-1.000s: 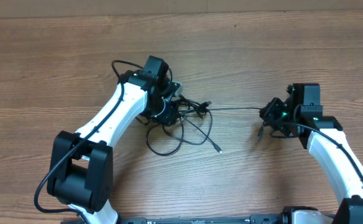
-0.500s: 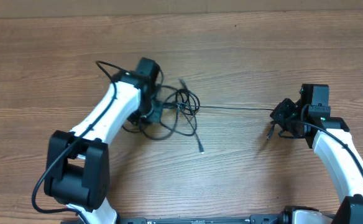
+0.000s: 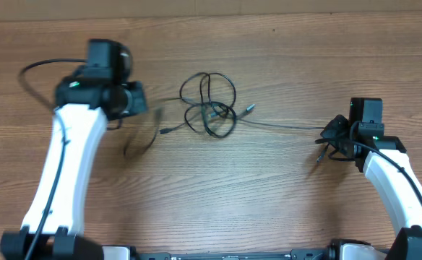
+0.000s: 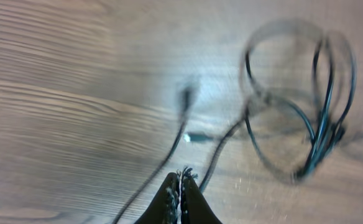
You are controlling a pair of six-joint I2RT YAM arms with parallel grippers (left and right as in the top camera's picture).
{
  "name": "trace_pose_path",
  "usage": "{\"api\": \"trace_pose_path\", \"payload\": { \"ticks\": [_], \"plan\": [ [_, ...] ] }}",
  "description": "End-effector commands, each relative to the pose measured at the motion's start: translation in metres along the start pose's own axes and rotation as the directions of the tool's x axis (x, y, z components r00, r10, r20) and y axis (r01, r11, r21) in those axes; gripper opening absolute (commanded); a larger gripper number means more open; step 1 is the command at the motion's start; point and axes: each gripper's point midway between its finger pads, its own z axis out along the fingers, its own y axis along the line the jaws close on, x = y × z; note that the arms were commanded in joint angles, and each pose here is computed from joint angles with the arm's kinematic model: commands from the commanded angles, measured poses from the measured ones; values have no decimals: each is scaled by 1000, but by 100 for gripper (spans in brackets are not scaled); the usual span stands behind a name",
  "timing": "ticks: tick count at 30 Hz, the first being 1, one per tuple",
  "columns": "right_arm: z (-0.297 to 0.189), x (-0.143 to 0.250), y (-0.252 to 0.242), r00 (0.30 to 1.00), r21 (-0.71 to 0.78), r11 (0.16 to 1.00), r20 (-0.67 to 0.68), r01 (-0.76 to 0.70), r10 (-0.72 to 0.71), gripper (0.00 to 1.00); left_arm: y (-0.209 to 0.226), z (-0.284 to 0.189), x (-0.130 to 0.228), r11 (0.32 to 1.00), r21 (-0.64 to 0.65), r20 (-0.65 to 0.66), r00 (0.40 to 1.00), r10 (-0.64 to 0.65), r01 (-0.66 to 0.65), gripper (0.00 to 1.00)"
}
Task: Untangle cables
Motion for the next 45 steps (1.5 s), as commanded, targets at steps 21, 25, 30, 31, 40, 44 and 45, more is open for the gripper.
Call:
{"api": "trace_pose_path", "payload": {
  "ticks": [21,25,30,31,40,44,45],
  "plan": [
    [-5,7,10,998,-65,998,-56,-5,1,41,-77,40,37,948,317,-229,972,48,28,61],
    [-5,12,7,997,-50,999,-75,-5,1,65,-113,57,48,933,356,-226,965,135,-47,69],
    [-5,17,7,995,-54,999,-100,-6,1,72,-138,77,52,943,317,-184,970,162,-98,71],
    [-6,20,9,993,-71,997,-116,-8,0,72,-140,82,52,950,293,-171,972,161,-106,70],
    [-9,42,38,968,-256,965,-222,61,-120,72,-155,130,45,970,233,-131,986,99,-67,63],
    [-6,44,37,965,-249,967,-233,59,-119,72,-163,154,40,968,248,-109,991,76,-47,60],
    [-6,44,37,965,-249,967,-233,60,-120,72,-164,158,38,966,253,-102,992,76,-48,58]
  ]
}}
